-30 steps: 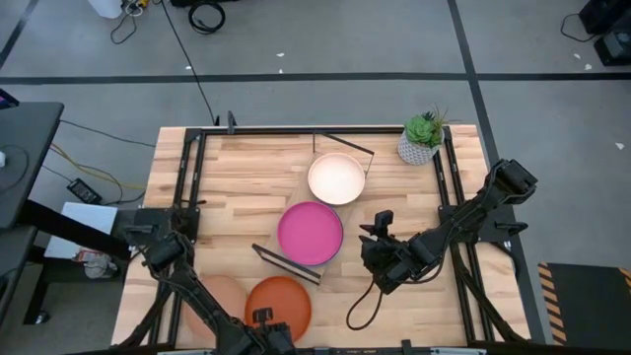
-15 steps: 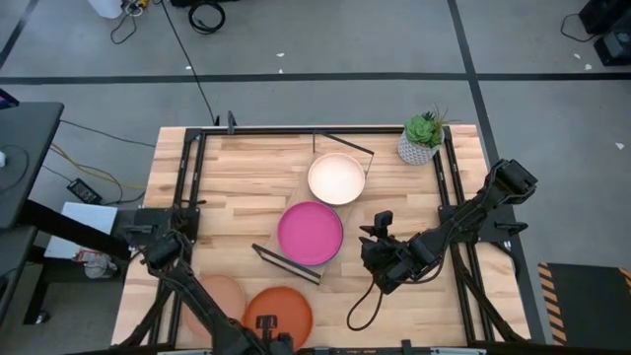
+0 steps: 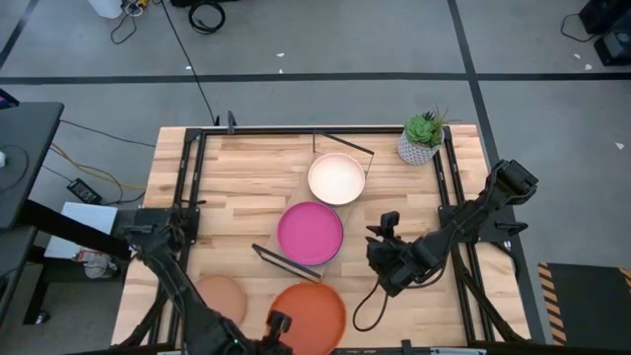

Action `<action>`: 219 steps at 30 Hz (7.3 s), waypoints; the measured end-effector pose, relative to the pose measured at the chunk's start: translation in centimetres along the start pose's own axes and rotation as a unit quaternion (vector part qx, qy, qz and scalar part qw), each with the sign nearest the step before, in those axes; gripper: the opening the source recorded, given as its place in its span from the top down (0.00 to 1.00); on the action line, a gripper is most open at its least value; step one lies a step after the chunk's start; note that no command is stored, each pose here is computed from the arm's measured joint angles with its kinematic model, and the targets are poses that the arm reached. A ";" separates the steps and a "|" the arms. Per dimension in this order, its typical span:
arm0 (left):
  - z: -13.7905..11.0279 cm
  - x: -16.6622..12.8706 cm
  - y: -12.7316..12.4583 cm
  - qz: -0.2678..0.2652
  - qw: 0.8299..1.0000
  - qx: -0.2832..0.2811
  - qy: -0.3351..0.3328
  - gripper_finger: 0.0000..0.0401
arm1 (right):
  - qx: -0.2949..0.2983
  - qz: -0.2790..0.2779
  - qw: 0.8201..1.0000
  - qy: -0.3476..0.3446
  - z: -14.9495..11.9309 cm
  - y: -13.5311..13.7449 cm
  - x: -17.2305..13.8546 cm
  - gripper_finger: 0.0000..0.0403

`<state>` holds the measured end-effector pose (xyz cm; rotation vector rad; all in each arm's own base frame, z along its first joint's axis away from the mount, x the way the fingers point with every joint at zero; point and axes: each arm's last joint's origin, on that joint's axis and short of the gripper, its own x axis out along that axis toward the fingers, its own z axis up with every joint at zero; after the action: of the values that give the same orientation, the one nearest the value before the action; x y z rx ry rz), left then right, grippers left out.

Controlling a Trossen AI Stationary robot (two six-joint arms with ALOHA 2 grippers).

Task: Place and stack plates onto a shelf
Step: Stack the orange plate on top of the pink plate on the shelf, then stack the brown plate on top of the light orange plate on the shelf, then return to Home Position

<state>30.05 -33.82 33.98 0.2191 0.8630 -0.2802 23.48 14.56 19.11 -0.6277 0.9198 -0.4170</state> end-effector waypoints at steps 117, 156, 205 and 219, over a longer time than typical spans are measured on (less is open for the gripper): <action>-15.7 10.4 0.6 0.133 0.780 -0.483 0.375 0.96 | -0.036 -0.020 0.998 -0.055 2.2 -0.6 1.2 0.59; -0.2 -1.9 28.0 0.294 0.950 -0.056 0.092 0.96 | 0.082 0.023 0.993 -0.081 -0.6 2.6 -3.7 0.59; -7.0 4.9 39.4 0.085 0.980 0.072 0.166 0.59 | 0.110 0.027 0.991 -0.077 -0.7 2.6 -3.7 0.59; -10.1 -3.2 36.5 0.084 0.996 -0.023 -0.036 0.75 | 0.138 -0.006 0.986 -0.094 -4.5 1.1 -2.4 0.68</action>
<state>32.89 4.08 32.85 0.2370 0.7745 -0.1102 18.49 15.30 17.78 -0.4096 0.6638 -0.4776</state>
